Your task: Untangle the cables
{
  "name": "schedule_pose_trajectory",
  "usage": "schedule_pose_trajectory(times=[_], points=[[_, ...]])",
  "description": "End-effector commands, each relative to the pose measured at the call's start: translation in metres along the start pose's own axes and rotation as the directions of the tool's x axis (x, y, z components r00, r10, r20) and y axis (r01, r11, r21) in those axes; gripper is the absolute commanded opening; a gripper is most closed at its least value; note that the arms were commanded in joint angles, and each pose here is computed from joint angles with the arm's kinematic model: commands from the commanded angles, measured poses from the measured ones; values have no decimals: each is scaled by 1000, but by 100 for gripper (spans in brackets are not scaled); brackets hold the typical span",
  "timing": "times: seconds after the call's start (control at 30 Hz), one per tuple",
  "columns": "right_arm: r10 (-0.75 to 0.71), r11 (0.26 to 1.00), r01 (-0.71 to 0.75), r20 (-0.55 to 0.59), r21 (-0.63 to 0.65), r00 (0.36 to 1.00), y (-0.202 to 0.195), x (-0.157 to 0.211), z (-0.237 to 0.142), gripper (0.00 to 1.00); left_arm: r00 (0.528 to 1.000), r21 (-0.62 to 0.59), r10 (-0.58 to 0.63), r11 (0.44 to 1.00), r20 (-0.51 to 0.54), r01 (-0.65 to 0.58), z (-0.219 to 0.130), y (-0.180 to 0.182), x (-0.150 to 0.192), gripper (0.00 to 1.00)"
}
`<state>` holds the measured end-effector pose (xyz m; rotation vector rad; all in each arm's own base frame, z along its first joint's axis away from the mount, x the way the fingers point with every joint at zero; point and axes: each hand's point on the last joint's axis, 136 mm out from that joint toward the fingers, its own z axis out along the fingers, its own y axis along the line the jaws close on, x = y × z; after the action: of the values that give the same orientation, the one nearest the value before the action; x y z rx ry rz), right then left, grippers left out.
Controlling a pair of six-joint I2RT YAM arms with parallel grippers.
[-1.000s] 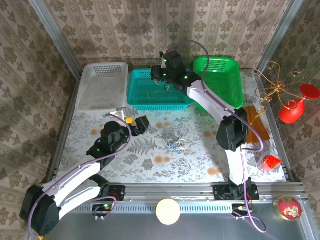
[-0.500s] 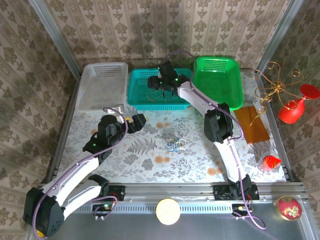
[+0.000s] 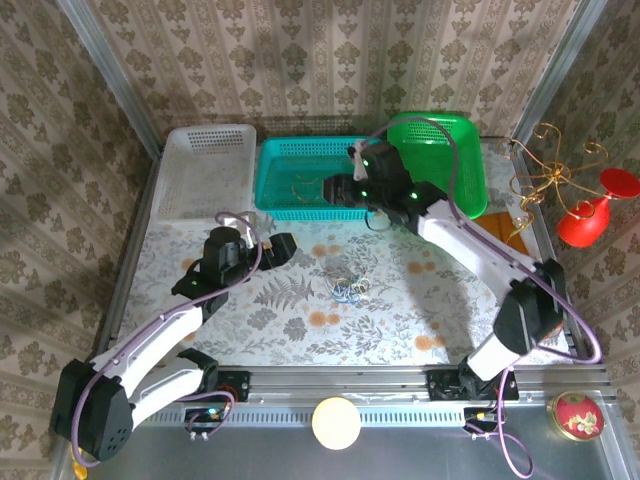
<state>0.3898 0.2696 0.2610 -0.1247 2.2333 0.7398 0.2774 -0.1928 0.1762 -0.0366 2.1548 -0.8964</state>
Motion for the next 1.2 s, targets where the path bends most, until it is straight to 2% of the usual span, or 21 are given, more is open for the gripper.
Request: schedule_pose_trajectory(times=[0.0,0.27,0.4,0.53,0.8,1.17], points=[[83,996,-82,-66,26,994,-24,47,1,53,999,40,20,999,-28,-18,1,-10,7,100],[209,975,-195,-137,108,968,-73,141,-21,47,993,15,72,997,-95,-71,18,-25,47,100],[260,958,-238,-131,160,957,-96,168,-19,40,988,-1,99,995,-118,-100,22,-29,64,100],[302,949,-283,-143,137,942,-95,178,-12,35,989,-20,90,995,-120,-93,24,-25,65,100],[303,951,-286,-171,117,937,-86,185,-2,31,989,-26,99,994,-110,-102,32,-23,65,100],[318,947,-293,-240,136,917,-85,204,23,33,990,-1,100,995,-95,-101,33,-29,60,100]])
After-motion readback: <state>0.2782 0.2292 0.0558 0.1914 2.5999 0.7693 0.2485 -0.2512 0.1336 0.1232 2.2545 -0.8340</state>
